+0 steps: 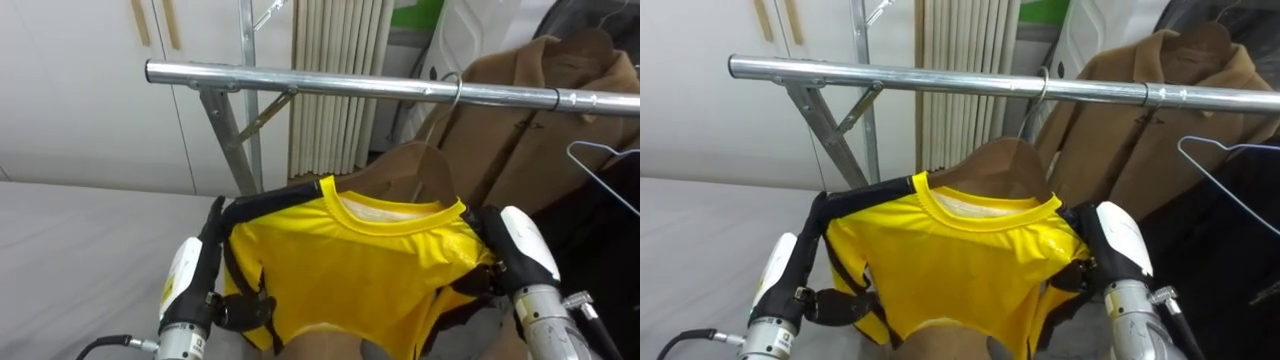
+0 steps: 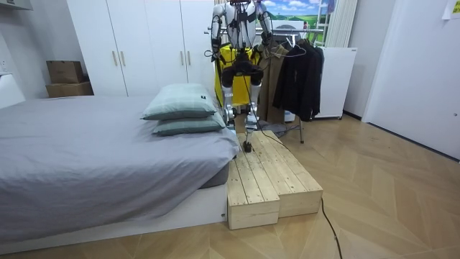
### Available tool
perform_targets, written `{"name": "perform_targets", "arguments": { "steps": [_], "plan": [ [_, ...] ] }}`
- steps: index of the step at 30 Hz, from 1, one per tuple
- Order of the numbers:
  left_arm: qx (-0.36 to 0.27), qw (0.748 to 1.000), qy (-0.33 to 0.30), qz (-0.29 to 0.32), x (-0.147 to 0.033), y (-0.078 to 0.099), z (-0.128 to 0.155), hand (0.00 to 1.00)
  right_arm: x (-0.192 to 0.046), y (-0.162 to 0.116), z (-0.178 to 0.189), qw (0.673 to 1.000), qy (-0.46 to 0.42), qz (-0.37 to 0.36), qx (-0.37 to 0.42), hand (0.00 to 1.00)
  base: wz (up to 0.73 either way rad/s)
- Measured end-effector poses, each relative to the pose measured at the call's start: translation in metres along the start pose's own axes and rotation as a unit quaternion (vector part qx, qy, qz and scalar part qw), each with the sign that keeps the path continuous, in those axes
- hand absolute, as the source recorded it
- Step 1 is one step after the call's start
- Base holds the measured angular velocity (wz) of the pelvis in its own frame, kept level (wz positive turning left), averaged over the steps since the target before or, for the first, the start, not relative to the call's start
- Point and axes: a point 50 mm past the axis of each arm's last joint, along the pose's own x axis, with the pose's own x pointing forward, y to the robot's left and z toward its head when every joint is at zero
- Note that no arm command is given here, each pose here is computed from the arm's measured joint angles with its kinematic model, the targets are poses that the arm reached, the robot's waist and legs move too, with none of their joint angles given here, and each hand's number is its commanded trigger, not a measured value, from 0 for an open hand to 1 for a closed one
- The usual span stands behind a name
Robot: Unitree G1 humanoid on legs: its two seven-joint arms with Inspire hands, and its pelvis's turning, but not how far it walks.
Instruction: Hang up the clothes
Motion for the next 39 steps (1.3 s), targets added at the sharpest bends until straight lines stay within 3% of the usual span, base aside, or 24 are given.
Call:
{"name": "perform_targets", "arguments": {
  "steps": [39],
  "plan": [
    [0.008,1.0,0.029,-0.004,-0.002,-0.002,-0.011,0.0,-0.003,0.002,-0.005,1.0,0.009,0.0,-0.002,1.0,0.0]
  ]
}}
